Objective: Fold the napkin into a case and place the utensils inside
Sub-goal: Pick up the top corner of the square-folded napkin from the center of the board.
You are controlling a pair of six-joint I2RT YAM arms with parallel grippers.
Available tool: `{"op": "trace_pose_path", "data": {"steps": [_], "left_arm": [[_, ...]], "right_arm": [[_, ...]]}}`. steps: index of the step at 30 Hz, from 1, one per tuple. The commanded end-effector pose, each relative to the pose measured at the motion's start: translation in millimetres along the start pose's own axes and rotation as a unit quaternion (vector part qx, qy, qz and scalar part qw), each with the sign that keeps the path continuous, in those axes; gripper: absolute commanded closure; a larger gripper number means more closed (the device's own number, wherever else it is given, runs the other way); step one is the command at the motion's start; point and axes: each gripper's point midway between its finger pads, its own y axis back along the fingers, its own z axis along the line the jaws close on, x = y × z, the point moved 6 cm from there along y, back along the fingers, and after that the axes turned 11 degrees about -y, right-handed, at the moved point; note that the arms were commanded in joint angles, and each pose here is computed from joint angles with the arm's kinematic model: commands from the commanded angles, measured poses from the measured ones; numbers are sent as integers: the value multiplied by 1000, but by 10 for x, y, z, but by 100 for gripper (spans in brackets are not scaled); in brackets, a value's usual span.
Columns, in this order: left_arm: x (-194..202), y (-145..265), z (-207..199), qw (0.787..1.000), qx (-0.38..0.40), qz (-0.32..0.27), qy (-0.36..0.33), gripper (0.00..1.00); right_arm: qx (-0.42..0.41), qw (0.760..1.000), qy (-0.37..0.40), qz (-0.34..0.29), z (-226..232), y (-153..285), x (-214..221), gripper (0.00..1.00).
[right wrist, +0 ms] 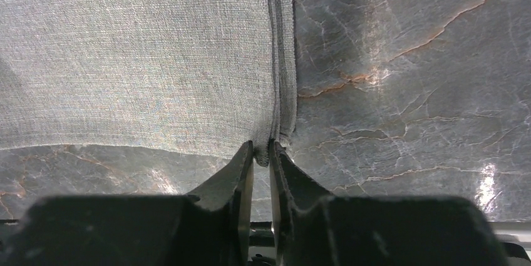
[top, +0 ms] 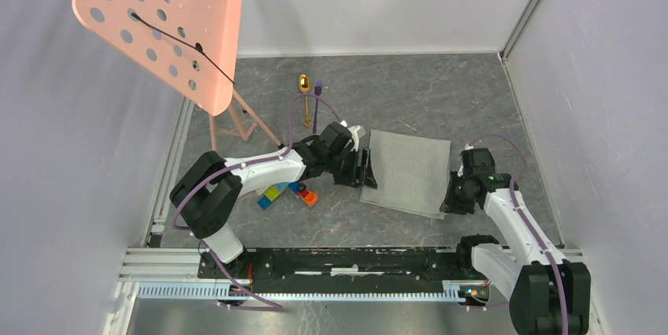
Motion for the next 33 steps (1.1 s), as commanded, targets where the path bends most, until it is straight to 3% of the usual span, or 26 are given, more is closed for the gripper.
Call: {"op": "trace_pose_path", "data": {"steps": [1, 6, 19, 23, 33], "left_arm": [[-62, 74, -85, 999, 18, -21, -15, 27], [-24, 47, -67, 1000, 19, -17, -13, 27], [116, 5, 12, 1000, 4, 3, -11, 26], [169, -16, 39, 1000, -6, 9, -9, 27], [335, -167, 240, 997, -63, 33, -6, 50]], "right_arm": [[-22, 1000, 6, -16, 102, 113, -82, 81], [-24, 1000, 9, -17, 118, 152, -101, 89], [-36, 998, 52, -16, 161, 150, -174, 90], [-130, 989, 70, 2, 358, 77, -134, 100], [-287, 951, 115, -19, 959, 16, -508, 100]]}}
